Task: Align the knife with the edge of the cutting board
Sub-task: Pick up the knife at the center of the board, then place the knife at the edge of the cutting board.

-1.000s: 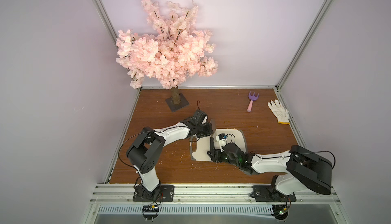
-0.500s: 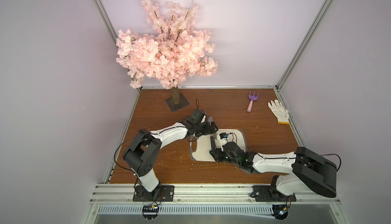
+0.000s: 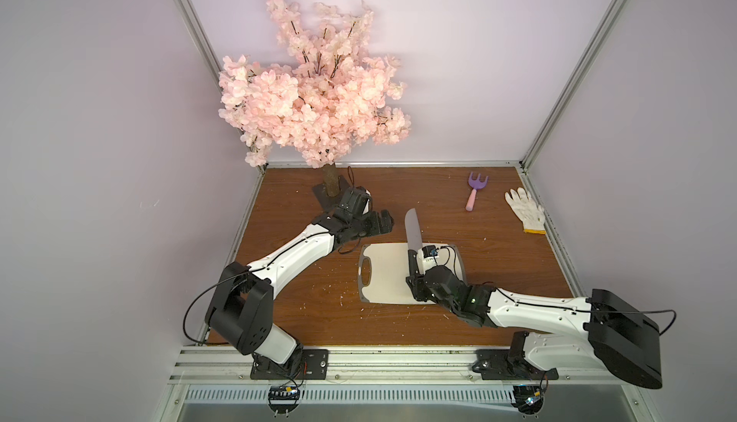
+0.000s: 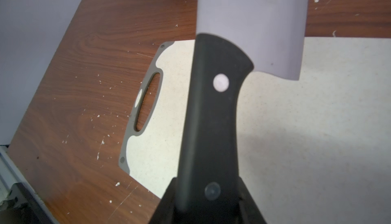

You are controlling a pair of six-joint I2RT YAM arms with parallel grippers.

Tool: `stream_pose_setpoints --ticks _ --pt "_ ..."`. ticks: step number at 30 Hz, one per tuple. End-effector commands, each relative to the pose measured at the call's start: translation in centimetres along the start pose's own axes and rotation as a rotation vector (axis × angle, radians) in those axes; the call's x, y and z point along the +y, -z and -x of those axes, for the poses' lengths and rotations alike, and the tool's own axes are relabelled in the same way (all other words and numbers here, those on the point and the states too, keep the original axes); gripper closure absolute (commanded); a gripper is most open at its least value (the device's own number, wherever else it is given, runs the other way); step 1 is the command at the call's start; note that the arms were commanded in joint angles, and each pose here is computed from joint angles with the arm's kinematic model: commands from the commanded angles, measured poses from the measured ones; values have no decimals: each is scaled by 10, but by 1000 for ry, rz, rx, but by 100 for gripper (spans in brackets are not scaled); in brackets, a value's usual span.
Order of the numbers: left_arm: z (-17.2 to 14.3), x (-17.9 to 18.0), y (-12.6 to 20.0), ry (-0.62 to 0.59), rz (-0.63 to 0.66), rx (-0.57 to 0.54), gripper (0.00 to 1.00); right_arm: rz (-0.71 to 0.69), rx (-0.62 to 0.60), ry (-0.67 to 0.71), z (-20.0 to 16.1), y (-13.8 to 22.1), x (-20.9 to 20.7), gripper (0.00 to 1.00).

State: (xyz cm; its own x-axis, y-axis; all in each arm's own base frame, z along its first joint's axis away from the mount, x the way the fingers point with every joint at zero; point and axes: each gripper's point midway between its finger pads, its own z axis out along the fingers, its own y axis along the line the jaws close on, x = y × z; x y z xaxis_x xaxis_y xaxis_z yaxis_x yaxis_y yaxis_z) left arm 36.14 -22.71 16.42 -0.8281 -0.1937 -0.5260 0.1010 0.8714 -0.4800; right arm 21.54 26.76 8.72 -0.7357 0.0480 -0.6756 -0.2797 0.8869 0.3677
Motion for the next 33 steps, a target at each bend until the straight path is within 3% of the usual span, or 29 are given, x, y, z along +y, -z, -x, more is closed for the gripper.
stream_pose_setpoints --ticks 1,10,15,23,33 --pt "12 30 9 -21 127 -38 0 -81 -71 25 22 14 -5 100" --pt "21 81 10 17 283 -78 0 -195 -29 -9 4 35 -25 100" --pt "23 82 11 7 286 -87 0 -236 -9 -52 -10 50 -35 100" --pt "2 80 -4 -5 235 -16 0 -272 26 -95 -28 56 -47 100" --pt "-33 48 -22 -105 175 80 0 -299 83 -115 -56 60 -56 100"
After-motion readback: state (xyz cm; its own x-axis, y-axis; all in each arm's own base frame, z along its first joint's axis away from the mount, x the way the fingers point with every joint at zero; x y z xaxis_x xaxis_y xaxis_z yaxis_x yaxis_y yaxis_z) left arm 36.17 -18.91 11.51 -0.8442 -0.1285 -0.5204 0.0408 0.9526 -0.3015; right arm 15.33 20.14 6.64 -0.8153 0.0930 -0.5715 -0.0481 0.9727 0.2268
